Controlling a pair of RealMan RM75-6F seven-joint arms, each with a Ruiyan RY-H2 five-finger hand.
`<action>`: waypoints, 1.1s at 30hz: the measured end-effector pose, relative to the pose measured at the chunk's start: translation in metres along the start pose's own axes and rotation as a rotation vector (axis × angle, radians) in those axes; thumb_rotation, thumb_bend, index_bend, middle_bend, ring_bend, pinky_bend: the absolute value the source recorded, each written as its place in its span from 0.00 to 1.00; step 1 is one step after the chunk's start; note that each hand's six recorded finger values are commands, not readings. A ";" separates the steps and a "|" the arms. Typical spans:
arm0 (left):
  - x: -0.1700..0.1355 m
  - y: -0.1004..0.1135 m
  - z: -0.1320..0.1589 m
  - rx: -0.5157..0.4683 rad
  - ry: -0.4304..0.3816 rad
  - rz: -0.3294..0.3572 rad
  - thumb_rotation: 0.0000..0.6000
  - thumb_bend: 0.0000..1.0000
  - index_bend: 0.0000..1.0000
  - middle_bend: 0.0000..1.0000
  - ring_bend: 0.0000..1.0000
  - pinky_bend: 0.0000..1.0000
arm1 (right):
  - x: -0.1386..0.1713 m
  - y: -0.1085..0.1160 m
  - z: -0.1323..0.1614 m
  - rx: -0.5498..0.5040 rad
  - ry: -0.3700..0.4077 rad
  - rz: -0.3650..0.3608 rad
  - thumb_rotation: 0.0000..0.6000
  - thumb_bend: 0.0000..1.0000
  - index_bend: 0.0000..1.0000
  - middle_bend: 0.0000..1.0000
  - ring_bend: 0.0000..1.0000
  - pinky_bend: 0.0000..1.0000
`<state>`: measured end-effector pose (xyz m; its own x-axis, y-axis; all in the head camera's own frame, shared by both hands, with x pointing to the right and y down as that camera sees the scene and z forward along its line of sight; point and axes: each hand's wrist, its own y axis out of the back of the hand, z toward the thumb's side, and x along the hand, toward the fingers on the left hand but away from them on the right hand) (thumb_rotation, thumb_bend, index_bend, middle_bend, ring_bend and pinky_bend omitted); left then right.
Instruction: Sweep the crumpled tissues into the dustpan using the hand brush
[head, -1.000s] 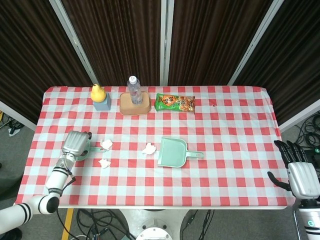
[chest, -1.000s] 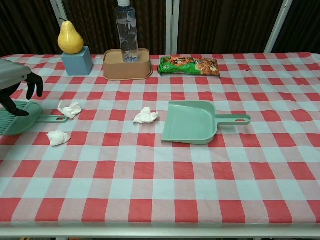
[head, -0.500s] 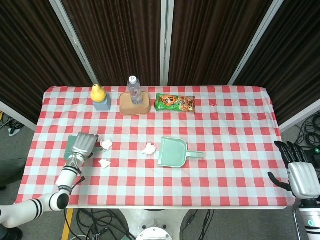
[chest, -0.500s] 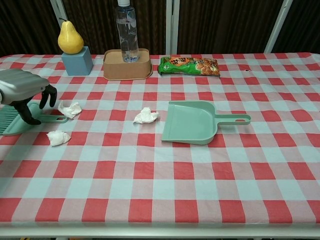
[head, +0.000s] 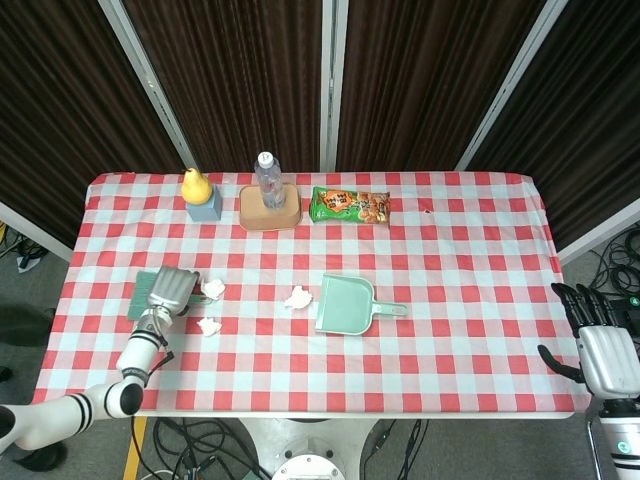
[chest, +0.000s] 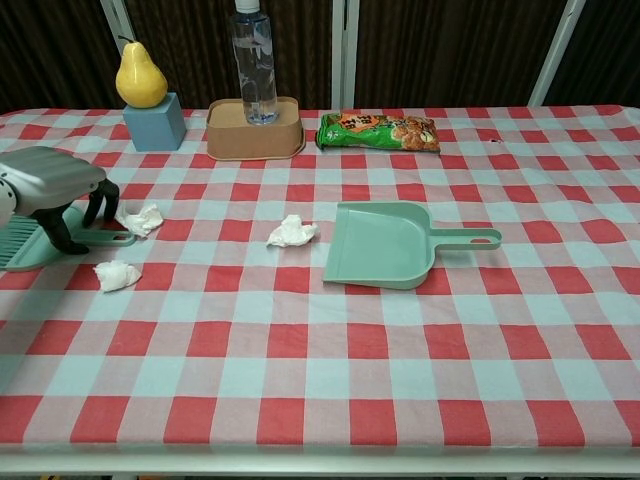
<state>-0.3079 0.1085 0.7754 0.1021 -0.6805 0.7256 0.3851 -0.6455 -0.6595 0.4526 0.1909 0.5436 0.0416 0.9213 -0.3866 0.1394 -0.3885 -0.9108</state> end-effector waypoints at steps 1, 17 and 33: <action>0.000 0.000 0.000 0.010 0.000 0.001 1.00 0.24 0.42 0.47 0.70 0.88 | 0.000 0.000 0.000 0.000 0.000 0.001 1.00 0.17 0.02 0.10 0.00 0.00; 0.000 0.001 0.006 0.056 -0.013 -0.015 1.00 0.30 0.44 0.50 0.70 0.88 | 0.001 -0.002 -0.002 -0.001 -0.010 0.007 1.00 0.17 0.02 0.10 0.00 0.00; -0.004 0.008 0.000 0.054 -0.044 0.036 1.00 0.38 0.49 0.54 0.70 0.88 | 0.001 -0.002 -0.002 0.005 -0.012 0.014 1.00 0.17 0.02 0.10 0.00 0.00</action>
<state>-0.3055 0.1056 0.7670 0.1567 -0.6863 0.7103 0.4295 -0.6002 -0.6747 0.4540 0.1923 0.5453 0.0318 0.9155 -0.4011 0.1338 -0.4016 -0.9060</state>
